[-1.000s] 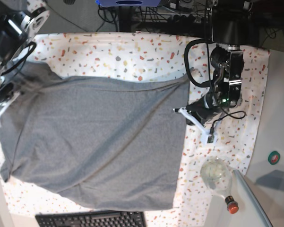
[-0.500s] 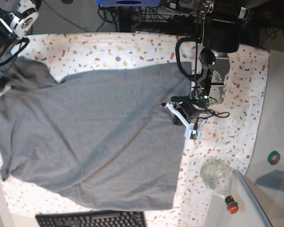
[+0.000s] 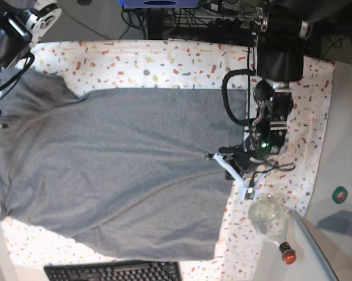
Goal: Layout the t-shirt on the table in an organized manner, then fold the t-shirt properly
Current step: 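Release and regrasp the shirt edge with the left gripper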
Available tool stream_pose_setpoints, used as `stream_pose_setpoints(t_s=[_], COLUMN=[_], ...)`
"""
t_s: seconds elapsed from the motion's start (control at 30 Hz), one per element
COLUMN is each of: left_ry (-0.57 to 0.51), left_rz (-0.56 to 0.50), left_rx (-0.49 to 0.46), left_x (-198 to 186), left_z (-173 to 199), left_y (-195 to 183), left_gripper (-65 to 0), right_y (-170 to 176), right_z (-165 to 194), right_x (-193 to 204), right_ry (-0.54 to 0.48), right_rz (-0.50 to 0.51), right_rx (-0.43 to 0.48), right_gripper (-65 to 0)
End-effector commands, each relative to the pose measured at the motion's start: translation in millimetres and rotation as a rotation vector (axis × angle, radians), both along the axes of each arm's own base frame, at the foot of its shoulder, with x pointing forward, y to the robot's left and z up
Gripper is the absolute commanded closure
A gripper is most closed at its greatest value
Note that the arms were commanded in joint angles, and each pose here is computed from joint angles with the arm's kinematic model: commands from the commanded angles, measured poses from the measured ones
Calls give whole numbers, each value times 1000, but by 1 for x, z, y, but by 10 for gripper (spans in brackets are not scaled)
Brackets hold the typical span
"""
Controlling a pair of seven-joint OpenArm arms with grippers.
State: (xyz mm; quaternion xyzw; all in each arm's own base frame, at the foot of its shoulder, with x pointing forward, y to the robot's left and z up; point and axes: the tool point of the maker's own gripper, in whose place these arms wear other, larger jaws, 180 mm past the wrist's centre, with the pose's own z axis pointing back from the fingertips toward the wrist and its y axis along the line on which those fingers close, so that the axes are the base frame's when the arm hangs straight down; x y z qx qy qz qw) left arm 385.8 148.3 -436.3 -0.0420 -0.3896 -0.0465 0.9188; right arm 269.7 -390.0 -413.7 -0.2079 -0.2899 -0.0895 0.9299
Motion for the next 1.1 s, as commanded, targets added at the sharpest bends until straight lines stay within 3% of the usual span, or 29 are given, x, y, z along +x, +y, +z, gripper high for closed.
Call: stream_pose_setpoints(t_s=[0.0, 0.1, 0.2, 0.23, 0.33, 0.37, 0.4, 0.43, 0.57, 0.77, 0.93, 1.0, 1.07], left_ry=[-34, -23, 2, 6, 40, 47, 51, 55, 72, 153, 239, 246, 246], left_rz=[32, 156, 306, 337, 383, 393, 400, 406, 419, 440, 379, 368, 368], left_rx=[5, -107, -285, -325, -442, -475, -506, -531, -558, -594, -607, -609, -611], left_x=[0, -34, -80, -90, -117, -122, -126, -128, -132, -146, -155, -155, -155], left_z=[14, 20, 13, 12, 4, 2, 2, 1, -5, -31, -50, -51, -51], left_y=[14, 37, 62, 70, 73, 70, 68, 65, 60, 42, 11, 5, 5], left_gripper=[0, 0, 0, -58, -380, -457, -513, -530, -530, -530, -520, -448, -319], right_y=[-10, -10, -10, -11, -11, -12, -11, -10, -7, -11, -15, -19, -20], right_z=[23, 41, 38, 38, 37, 37, 36, 33, 25, 28, 30, 29, 12], right_x=[5, -6, -15, -17, -21, -22, -21, -22, -22, -22, -24, -25, -26], right_ry=[-49, -65, -30, -51, -164, -179, -197, -201, -195, -196, -203, -195, -172], right_rz=[-7, -14, -37, -59, -113, -109, -95, -90, -83, -82, -88, -90, -101], right_rx=[-55, -107, -91, -57, 94, 130, 169, 204, 246, 235, 228, 227, 267], right_gripper=[0, 0, 0, -56, -294, -351, -398, -420, -396, -390, -390, -390, -390])
